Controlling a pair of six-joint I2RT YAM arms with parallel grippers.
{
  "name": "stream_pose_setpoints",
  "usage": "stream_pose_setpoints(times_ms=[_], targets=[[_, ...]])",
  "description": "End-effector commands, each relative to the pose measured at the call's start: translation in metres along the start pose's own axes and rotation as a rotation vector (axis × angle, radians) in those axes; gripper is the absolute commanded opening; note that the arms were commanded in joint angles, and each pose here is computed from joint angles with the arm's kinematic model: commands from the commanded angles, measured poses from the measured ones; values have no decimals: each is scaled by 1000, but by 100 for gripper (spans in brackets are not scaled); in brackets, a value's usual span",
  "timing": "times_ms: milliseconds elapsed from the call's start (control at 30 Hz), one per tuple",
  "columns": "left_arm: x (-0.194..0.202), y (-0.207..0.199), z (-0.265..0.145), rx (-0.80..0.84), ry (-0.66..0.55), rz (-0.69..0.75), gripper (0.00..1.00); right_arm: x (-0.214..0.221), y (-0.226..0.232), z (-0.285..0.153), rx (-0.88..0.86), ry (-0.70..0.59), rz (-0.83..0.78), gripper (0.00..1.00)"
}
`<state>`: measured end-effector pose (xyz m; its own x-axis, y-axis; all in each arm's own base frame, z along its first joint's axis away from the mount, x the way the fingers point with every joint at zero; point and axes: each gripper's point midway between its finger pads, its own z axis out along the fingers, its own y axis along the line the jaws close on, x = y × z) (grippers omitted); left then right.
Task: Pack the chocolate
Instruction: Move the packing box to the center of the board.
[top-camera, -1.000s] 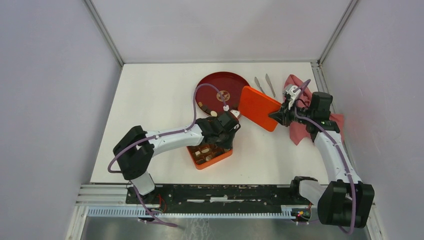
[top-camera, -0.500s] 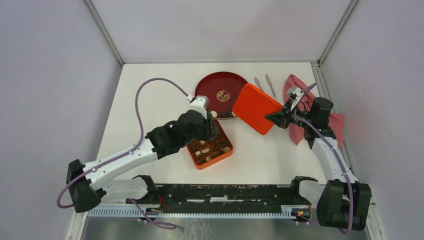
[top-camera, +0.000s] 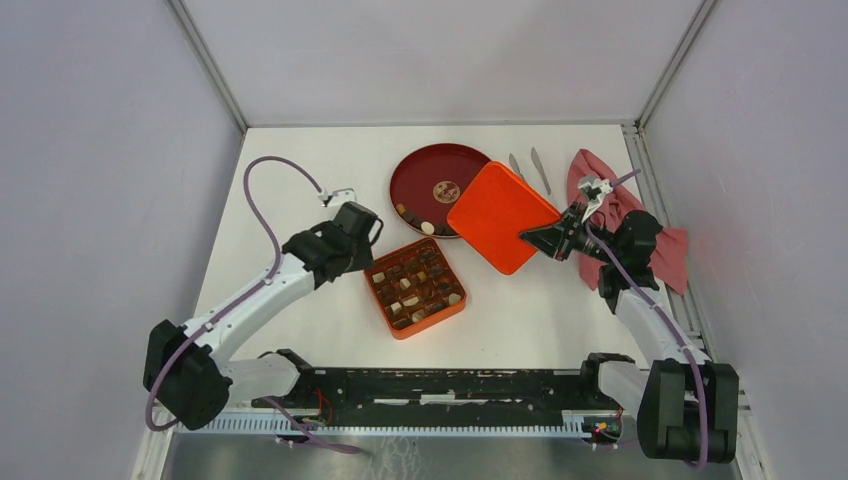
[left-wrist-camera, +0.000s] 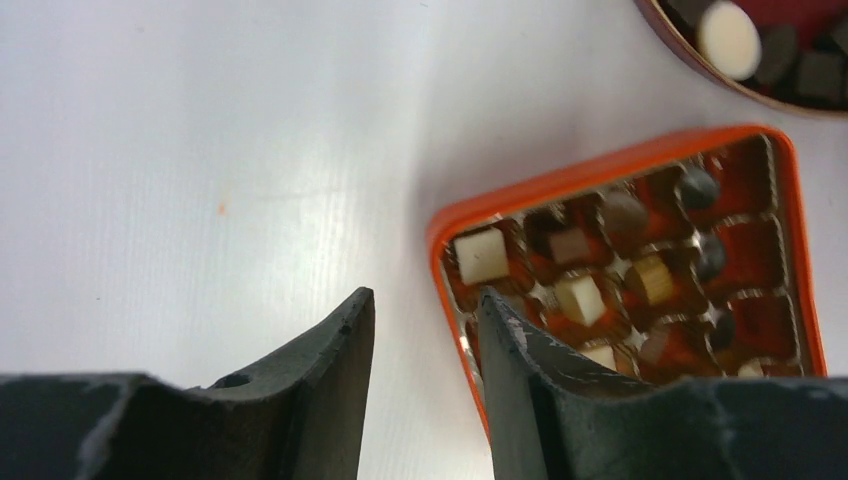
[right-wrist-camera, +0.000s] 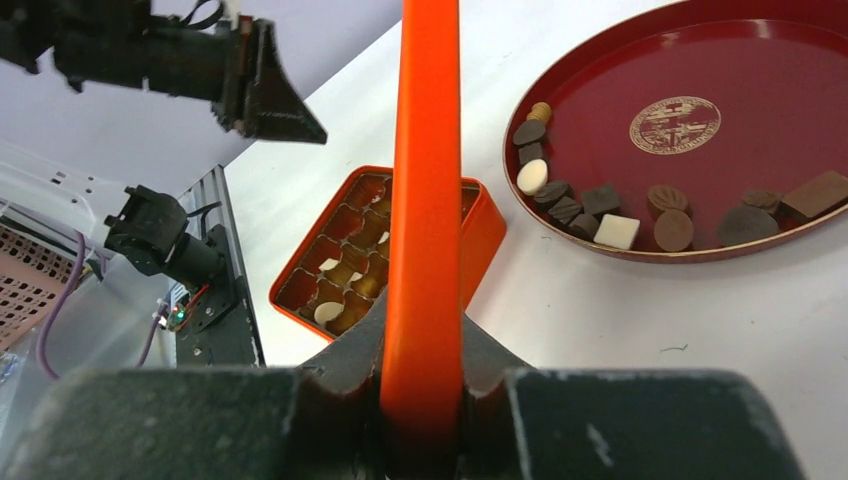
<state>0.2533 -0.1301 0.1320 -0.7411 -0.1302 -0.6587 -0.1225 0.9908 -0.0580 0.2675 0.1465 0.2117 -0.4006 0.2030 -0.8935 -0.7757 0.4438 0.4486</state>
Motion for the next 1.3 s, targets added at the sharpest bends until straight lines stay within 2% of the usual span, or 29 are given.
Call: stream_pose_setpoints(times_ms=[0,167,367,500,733,867,1067,1167,1267], targets=[[-19,20,15,-8,16,-96,49,-11,13,2,-48,-31,-53,0],[-9,41,42,1,88,-209,46,-11,17,2,-61,-28,-58,0],[15,30,72,63,215,-262,41,-9,20,3,-74,-21,-45,0],[11,26,68,86,198,-296,41,-9,23,3,-80,-20,-41,0],[16,20,72,73,254,-370,43,-11,29,3,-100,-19,-39,0],[15,20,71,56,231,-487,46,-10,31,3,-107,-17,-34,0],[-2,39,55,-30,85,-755,45,-11,34,3,-120,-12,-34,0],[5,62,44,-163,62,-859,43,-11,35,3,-124,-12,-37,0],[16,62,43,-164,70,-937,43,-10,35,4,-128,-8,-33,0]])
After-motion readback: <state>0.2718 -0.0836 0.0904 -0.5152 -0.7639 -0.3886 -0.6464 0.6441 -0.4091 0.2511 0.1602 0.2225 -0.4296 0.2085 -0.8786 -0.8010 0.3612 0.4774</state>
